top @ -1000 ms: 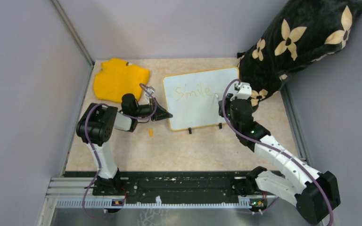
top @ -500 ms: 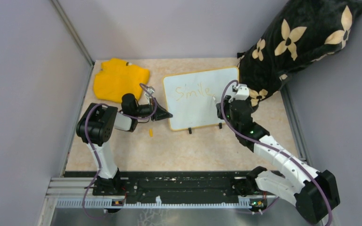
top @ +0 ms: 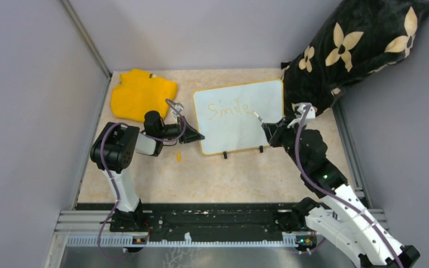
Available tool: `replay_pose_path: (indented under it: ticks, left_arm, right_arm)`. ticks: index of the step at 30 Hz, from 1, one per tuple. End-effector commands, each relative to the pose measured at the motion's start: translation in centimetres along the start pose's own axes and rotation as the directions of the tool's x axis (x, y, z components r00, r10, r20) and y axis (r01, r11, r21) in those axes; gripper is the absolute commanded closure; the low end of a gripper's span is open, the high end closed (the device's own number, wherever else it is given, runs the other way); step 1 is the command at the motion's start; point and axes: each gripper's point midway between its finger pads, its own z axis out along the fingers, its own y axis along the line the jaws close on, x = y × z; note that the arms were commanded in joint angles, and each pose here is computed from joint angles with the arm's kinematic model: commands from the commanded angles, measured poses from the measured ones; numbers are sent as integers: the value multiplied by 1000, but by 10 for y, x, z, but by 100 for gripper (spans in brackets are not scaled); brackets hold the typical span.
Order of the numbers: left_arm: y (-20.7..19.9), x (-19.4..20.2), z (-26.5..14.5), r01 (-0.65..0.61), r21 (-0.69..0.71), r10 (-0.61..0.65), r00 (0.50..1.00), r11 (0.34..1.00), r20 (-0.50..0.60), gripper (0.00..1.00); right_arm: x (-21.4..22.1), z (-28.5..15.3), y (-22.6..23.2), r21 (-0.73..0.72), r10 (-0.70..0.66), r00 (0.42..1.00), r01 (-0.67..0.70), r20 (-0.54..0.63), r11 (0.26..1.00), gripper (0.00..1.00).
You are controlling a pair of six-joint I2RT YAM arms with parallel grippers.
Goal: Write a sentence on the whiteboard
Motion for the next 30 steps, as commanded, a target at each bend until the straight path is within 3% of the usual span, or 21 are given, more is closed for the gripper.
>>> replay_pose_path:
  ticks: [1,12,20,30]
  left_arm:
    - [1,4,2,27,-10,-27,1000,1000,-16,100]
    - [2,6,1,26,-13,-26,999,1000,-19,100]
    - [4,7,2,30,-21,-30,999,999,-19,100]
    - [7,8,2,36,-29,-37,999,999,-26,100]
  right_arm:
    - [-33,-18,27,-94,-16,999,20,47,995,100]
    - [13,-6,83,-115,-151,988,147,-35,983,100]
    - [59,20,87,-72,-71,990,62,-123,995,100]
    - [104,39,94,-103,-102,972,82,-211,991,100]
